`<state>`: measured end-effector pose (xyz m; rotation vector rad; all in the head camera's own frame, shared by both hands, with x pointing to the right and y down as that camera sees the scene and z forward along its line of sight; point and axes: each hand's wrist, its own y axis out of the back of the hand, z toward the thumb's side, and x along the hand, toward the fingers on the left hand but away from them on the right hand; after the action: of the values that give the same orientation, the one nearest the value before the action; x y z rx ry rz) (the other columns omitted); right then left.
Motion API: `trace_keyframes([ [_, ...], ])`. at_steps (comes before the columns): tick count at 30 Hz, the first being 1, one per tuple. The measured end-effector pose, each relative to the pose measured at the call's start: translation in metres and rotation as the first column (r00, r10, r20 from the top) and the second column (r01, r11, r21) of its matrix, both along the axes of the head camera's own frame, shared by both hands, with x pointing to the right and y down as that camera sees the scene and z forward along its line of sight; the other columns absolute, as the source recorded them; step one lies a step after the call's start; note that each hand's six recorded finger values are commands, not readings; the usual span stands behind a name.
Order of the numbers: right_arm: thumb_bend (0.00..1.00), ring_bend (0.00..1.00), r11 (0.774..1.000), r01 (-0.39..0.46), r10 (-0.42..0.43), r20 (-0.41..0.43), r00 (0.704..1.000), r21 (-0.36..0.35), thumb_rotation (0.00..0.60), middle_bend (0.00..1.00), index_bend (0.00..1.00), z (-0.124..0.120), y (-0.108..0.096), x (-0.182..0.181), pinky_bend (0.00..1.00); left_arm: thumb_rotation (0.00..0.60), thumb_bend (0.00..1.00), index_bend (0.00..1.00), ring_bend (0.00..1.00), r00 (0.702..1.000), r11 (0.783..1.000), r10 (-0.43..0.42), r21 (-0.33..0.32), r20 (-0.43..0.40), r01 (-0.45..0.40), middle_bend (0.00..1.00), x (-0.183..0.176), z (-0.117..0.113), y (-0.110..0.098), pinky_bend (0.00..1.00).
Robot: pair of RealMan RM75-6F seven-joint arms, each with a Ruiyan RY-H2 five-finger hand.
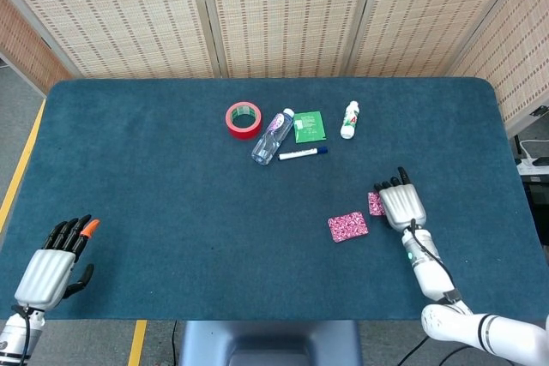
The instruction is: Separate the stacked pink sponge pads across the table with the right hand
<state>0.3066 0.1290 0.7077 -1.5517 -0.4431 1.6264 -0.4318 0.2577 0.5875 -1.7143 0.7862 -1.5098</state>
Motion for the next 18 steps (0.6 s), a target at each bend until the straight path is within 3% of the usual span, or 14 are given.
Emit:
trace_keyframes([
  [6,0.24,0.23,0.998,0.063,-0.062,0.034,0.997,-0.022,0.6,0.42,0.63,-0.016,0.022,-0.008,0.0,0.6,0.45,0.0,0.0,1.0,1.0,0.0,0.003,0.002,0.0,0.0,0.0,-0.001,0.001,0.1],
  [18,0.24,0.23,0.97,0.225,-0.222,0.038,0.974,-0.091,0.6,0.42,0.61,-0.043,0.091,0.008,0.0,0.6,0.45,0.0,0.0,1.0,1.0,0.007,0.003,0.005,-0.007,0.0,0.003,-0.001,0.003,0.1],
])
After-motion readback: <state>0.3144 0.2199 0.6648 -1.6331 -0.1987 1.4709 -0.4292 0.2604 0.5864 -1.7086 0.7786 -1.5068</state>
